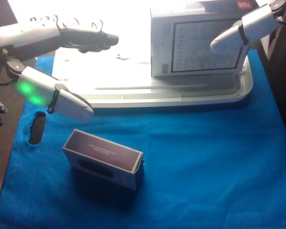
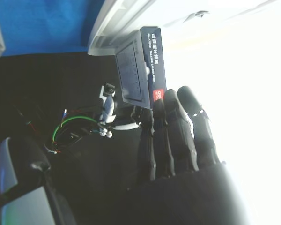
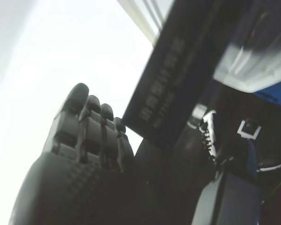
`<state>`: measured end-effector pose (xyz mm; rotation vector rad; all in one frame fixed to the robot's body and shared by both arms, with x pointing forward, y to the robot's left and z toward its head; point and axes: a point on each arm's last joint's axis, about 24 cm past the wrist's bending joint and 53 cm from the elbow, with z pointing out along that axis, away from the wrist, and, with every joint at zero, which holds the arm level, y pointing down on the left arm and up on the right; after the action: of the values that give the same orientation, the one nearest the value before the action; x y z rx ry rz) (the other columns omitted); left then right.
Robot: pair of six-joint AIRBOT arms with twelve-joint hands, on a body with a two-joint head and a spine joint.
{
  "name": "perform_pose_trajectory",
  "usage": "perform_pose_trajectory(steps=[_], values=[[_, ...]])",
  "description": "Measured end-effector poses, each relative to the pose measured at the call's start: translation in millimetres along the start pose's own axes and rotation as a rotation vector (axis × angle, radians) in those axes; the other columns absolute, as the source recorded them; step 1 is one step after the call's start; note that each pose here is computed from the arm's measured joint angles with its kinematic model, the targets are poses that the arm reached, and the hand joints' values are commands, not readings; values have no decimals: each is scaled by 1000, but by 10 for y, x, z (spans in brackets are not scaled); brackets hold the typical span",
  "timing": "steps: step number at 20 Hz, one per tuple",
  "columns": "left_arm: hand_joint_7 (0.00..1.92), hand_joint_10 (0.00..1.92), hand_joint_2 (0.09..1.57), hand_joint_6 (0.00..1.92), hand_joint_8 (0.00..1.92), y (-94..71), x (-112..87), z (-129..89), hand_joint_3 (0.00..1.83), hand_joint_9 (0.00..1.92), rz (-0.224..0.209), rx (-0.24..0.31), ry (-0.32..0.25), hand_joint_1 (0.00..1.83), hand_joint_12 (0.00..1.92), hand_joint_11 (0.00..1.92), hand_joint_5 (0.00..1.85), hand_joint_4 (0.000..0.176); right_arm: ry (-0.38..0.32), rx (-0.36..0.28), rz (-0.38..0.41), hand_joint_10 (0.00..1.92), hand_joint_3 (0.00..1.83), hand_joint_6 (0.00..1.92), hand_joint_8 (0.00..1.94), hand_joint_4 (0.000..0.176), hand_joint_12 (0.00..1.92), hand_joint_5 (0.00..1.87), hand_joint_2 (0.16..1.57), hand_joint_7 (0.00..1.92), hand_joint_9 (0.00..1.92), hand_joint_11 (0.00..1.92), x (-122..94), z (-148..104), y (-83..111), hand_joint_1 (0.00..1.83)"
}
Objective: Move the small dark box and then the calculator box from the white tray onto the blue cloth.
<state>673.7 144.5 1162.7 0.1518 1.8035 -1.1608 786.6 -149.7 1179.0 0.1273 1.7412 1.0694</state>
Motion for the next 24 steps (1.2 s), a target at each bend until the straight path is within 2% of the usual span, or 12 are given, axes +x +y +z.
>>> perform_pose_trajectory(steps=[3,5,8,12,13,15,17,18,20,21,22,24], values=[[409,30,688,17,12,-14,-2,1,0,423,0,6,-1,722,1212,0,349,0,5,23,-16,13,6,7,3,32,718,159,702,239,214,0,-3,10,-41,764],[426,42,683,5,12,-16,0,1,0,449,1,7,0,685,1275,0,333,0,14,44,-33,5,1,0,0,40,972,192,677,277,334,8,19,14,-92,723],[436,42,684,4,8,-25,-2,1,0,443,0,10,-1,677,1241,0,339,0,19,66,-40,11,2,4,7,15,1097,225,668,320,376,0,39,26,-144,736],[423,30,681,0,0,-31,-1,1,0,411,1,13,-1,732,1169,0,332,0,36,110,-72,25,1,1,2,26,263,224,681,379,237,0,87,34,-247,737],[426,32,687,1,2,-32,-2,1,0,417,1,14,-1,728,1182,0,335,0,37,115,-74,14,0,2,2,32,347,252,698,392,282,0,97,44,-258,760],[444,45,677,3,6,-47,3,3,0,443,-1,18,-1,701,1245,0,346,0,37,133,-74,14,0,3,12,3,934,383,791,651,592,102,107,66,-304,877],[434,37,689,1,1,-54,3,3,0,422,0,21,-1,693,1195,0,343,0,36,134,-69,23,4,23,11,0,1049,865,935,874,767,308,103,69,-306,1052],[423,30,698,1,0,-55,3,3,3,403,0,22,-1,736,1143,0,343,0,36,135,-69,210,8,55,897,0,1468,1289,1030,962,1047,557,105,68,-309,1226],[415,25,696,0,0,-63,17,6,2,392,1,23,2,752,1096,0,344,0,31,132,-50,884,2,5,1050,0,1621,1392,1045,1062,989,704,91,72,-297,1280],[409,21,688,1,0,-68,17,6,0,386,1,25,2,738,1051,0,331,0,31,131,-50,914,2,25,904,0,1535,1360,1031,1165,1118,867,90,72,-295,1293],[400,15,685,2,1,-66,20,6,0,374,1,24,3,744,997,0,332,0,30,130,-49,613,6,568,600,0,1300,1168,1026,1256,1169,839,90,73,-292,1267],[392,10,766,1,0,-65,20,6,25,369,2,24,3,729,970,0,335,0,33,124,-58,212,0,767,525,4,1094,1099,1034,1266,1282,840,97,74,-278,1258]])
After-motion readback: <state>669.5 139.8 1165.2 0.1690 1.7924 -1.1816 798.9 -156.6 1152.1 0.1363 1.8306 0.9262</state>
